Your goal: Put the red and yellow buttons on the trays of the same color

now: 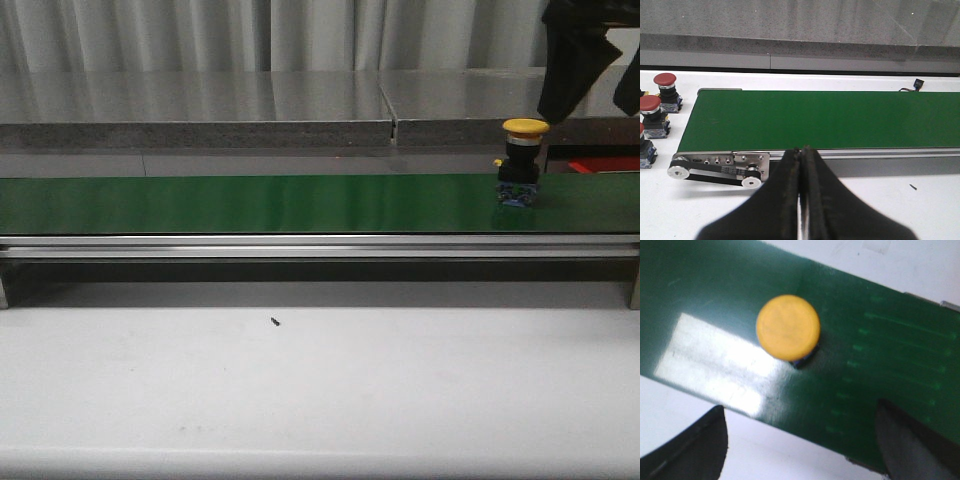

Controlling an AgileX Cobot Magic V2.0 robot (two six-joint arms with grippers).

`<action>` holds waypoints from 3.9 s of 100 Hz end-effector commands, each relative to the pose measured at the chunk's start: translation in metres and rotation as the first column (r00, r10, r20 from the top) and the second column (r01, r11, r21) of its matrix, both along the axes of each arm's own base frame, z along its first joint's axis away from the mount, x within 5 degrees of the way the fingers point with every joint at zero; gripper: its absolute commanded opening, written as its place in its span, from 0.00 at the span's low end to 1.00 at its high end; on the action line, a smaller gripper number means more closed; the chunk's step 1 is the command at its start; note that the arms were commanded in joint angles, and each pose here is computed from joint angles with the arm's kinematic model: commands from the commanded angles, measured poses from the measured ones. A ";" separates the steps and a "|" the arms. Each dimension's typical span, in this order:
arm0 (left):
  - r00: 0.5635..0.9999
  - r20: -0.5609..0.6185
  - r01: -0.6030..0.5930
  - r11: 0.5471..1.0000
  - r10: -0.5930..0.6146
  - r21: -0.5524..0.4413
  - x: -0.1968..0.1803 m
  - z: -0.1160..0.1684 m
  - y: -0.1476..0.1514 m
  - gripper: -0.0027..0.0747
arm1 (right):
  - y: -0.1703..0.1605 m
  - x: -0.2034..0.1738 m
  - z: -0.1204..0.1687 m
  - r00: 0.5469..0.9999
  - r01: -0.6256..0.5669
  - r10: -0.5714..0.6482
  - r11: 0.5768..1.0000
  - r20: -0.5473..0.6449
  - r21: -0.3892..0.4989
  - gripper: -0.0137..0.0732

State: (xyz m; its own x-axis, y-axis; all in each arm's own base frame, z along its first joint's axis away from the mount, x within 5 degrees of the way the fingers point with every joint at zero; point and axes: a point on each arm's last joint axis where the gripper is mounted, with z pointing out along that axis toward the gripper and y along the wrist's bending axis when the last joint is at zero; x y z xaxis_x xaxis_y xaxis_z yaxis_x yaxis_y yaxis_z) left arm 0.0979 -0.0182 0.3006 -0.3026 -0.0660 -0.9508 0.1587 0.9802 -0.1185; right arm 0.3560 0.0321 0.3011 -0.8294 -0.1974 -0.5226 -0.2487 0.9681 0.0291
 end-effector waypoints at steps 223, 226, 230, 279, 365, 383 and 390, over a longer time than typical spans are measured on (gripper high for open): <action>0.995 0.100 -0.010 0.999 0.013 -0.031 0.002 0.016 0.000 0.01 | -0.197 0.001 -0.078 0.815 0.577 -0.573 0.816 -0.084 0.035 0.42; 0.995 0.100 -0.010 0.999 0.013 -0.031 0.002 0.016 0.000 0.01 | -0.197 0.001 -0.078 0.815 0.577 -0.573 0.816 -0.085 0.035 0.46; 0.995 0.100 -0.010 0.999 0.013 -0.031 0.002 0.016 0.000 0.01 | -0.197 0.001 -0.079 0.815 0.577 -0.572 0.816 -0.090 0.035 0.55; 0.995 0.100 -0.010 0.999 0.013 -0.031 0.002 0.016 0.000 0.01 | -0.190 -0.011 -0.038 0.821 0.570 -0.571 0.820 0.006 0.050 0.87; 0.995 0.100 -0.010 0.999 0.013 -0.031 0.002 0.016 0.000 0.01 | -0.031 -0.176 0.049 0.853 0.130 -0.129 0.991 0.506 0.035 0.87; 0.995 0.100 -0.010 0.999 0.013 -0.031 0.002 0.016 0.000 0.01 | -0.029 -0.216 0.034 0.825 0.130 -0.130 0.991 0.550 0.039 0.82; 0.995 0.100 -0.010 0.999 0.013 -0.031 0.002 0.016 0.000 0.01 | -0.029 -0.230 0.031 0.807 0.128 -0.129 0.991 0.576 0.042 0.73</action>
